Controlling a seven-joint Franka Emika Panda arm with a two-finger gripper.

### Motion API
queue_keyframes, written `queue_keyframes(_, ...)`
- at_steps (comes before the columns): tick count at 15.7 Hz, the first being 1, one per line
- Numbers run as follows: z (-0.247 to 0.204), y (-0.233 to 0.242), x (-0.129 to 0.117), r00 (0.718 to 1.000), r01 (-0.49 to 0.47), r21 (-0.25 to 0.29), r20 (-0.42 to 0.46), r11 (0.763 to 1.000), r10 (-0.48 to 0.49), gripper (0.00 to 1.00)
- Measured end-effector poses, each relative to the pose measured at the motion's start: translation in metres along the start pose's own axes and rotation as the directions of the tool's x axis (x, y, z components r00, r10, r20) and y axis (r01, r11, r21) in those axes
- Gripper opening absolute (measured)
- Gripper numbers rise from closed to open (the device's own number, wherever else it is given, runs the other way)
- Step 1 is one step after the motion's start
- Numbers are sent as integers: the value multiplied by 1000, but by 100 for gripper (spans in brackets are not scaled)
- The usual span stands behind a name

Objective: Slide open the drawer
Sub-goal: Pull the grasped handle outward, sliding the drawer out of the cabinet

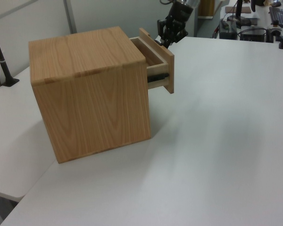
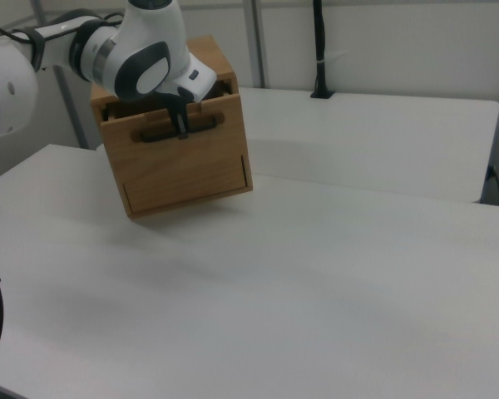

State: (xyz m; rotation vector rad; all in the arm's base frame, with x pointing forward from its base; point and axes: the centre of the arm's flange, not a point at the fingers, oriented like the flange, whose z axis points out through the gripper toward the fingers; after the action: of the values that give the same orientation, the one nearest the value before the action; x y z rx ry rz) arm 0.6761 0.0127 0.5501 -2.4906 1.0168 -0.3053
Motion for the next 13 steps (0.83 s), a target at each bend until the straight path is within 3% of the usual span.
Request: queue_keyframes(13, -34, 53, 19, 993, 88, -112, 91, 990, -77, 14)
